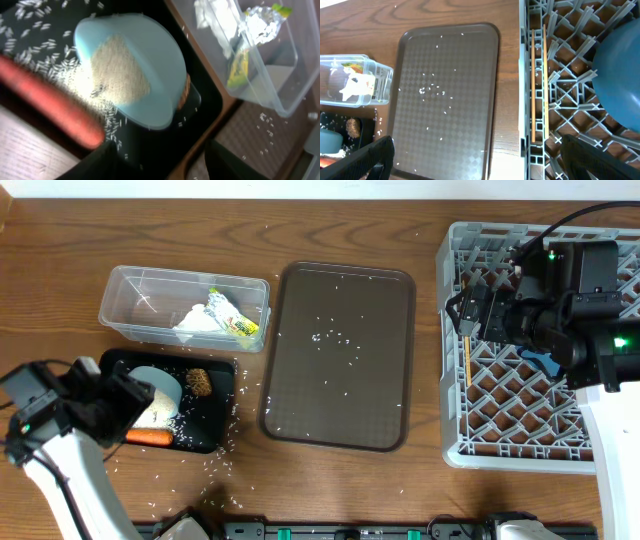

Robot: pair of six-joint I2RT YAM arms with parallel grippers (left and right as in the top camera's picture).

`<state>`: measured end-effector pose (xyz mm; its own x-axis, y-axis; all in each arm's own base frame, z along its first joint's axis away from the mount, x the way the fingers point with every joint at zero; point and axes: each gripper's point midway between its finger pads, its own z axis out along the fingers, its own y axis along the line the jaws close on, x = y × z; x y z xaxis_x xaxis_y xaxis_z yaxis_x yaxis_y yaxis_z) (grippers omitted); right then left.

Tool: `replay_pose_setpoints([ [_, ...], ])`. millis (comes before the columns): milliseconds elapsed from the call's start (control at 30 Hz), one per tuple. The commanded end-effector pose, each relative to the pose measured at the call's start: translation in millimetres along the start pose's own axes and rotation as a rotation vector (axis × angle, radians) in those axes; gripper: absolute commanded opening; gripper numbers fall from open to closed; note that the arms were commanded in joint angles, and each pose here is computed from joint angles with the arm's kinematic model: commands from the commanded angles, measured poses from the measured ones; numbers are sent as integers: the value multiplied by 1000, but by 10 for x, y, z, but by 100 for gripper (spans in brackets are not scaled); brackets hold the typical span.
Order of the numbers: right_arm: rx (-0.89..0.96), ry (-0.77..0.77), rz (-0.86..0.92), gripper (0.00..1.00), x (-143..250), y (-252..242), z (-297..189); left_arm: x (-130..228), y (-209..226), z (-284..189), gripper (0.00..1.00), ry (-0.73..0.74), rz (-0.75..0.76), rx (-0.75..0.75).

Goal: Sort waste into correct bins and load items into the dishwasher rack
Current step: 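Tilt the bowl with the left gripper to pour rice onto the black tray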

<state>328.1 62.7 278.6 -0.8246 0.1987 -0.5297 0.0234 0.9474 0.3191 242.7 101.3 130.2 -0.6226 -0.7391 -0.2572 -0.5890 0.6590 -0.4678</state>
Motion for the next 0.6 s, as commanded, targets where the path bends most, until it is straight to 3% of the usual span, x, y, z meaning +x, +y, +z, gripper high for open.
replay_pose_setpoints([
  [0,-13,5,-24,99,6,51,-10,-23,36,215,57,33,6,-17],
  [100,-12,9,-24,99,15,48,-10,-42,23,345,56,55,10,-15],
  [200,-12,7,-23,99,11,50,-10,-46,-22,499,44,81,37,-8],
  [300,-13,4,-9,99,3,52,-10,-44,-91,614,26,96,67,5],
  [400,-13,5,-9,99,6,51,-10,-41,-136,672,24,102,89,10],
  [467,-12,6,-9,99,10,50,-10,-70,-145,674,19,90,98,14],
  [533,-12,6,-9,99,10,50,-10,-92,-147,672,6,81,99,16],
  [567,-13,6,-9,99,8,50,-10,-93,-147,672,6,81,100,15],
])
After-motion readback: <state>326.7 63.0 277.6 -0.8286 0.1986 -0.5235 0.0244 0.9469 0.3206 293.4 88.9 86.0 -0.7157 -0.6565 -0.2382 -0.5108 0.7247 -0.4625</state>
